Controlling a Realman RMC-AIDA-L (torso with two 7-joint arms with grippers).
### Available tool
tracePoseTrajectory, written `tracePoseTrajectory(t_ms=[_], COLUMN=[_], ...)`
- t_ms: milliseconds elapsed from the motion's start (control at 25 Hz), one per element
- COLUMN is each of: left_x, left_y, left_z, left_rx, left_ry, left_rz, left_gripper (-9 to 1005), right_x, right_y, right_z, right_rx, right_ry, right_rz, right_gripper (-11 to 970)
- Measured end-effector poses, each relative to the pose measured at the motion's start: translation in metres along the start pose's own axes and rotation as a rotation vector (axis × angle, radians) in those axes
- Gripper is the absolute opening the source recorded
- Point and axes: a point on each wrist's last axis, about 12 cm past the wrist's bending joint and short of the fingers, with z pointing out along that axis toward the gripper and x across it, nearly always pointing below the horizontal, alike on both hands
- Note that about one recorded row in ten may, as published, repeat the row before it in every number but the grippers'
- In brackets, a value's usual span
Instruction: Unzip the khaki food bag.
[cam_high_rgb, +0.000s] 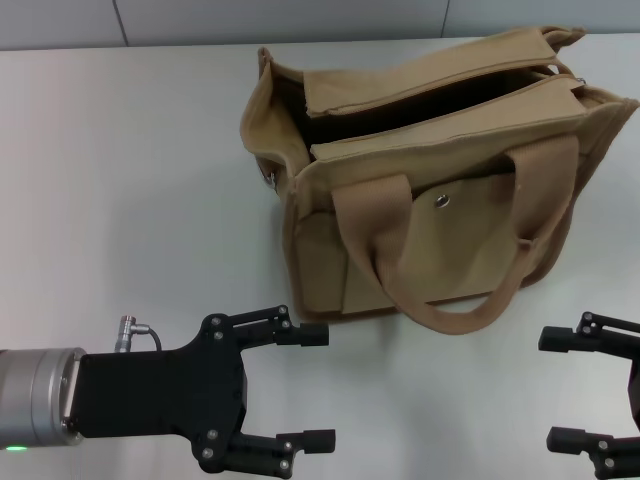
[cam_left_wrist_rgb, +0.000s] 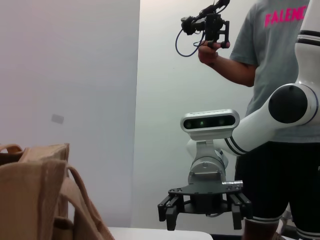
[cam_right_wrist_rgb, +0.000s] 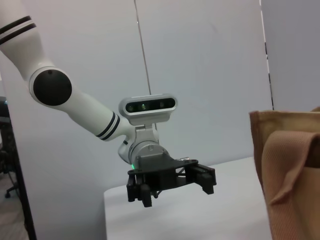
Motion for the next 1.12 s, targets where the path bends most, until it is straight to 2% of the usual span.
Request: tracePoseTrajectory(t_ms=[320, 1120], left_x=[-0.0002, -0.0013], left_y=[0.0001, 0.0009], left_z=[0.0, 0.0005], left_rx=[0.001, 0.005], left_ry=[0.0, -0.003], left_rz=[0.004, 0.005], left_gripper=[834, 834], right_x=[0.0002, -0.0009], right_y=[0.0001, 0.0003], right_z=[-0.0007, -0.001], right_rx=[0.029, 0.023], right_ry=[-0.019, -0.022], right_rz=[-0.023, -0.028], right_gripper=[840, 840])
